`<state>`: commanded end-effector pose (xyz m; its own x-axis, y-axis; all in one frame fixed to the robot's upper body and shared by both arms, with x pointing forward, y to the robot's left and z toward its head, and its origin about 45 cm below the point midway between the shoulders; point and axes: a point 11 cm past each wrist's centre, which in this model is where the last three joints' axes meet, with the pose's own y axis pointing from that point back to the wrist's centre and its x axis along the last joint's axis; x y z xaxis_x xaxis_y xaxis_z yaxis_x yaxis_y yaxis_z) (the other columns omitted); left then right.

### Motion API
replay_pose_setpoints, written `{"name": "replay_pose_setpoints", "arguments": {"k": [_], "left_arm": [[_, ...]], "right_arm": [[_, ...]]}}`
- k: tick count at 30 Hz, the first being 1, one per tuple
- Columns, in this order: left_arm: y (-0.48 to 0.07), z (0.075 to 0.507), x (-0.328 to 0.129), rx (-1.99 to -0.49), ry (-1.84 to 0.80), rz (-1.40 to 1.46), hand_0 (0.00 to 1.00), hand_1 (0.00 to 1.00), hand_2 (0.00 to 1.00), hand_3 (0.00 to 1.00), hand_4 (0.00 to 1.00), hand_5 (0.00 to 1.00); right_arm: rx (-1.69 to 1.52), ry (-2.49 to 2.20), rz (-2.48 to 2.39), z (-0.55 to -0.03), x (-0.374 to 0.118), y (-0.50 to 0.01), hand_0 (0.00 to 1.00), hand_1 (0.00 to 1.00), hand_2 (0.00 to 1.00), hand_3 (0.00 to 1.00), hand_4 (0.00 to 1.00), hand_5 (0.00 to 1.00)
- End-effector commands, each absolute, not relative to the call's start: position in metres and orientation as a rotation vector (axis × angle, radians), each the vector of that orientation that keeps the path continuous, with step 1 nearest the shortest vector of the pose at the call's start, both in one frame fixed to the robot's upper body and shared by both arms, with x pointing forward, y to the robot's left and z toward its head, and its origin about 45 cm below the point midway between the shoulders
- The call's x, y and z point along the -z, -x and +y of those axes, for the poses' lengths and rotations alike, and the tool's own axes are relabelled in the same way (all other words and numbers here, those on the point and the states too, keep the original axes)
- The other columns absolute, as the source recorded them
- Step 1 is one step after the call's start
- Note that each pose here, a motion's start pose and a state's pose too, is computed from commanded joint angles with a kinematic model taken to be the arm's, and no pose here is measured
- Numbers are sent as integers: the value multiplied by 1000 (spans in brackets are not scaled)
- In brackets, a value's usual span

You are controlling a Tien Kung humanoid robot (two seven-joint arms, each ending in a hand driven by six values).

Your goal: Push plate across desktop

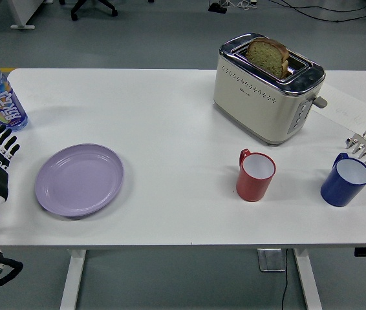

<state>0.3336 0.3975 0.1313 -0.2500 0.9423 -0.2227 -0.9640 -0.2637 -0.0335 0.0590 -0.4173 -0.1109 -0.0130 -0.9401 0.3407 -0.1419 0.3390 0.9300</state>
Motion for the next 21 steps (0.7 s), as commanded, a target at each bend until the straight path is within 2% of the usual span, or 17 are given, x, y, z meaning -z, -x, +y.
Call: {"name": "replay_pose_setpoints", "arguments": {"k": [21], "left_arm": [[-329, 374, -114, -1810, 207, 142, 892, 915, 929, 863, 496, 998]], "right_arm": [[861, -1054, -1450, -419, 110, -61, 607, 546, 632, 626, 130, 362]]}}
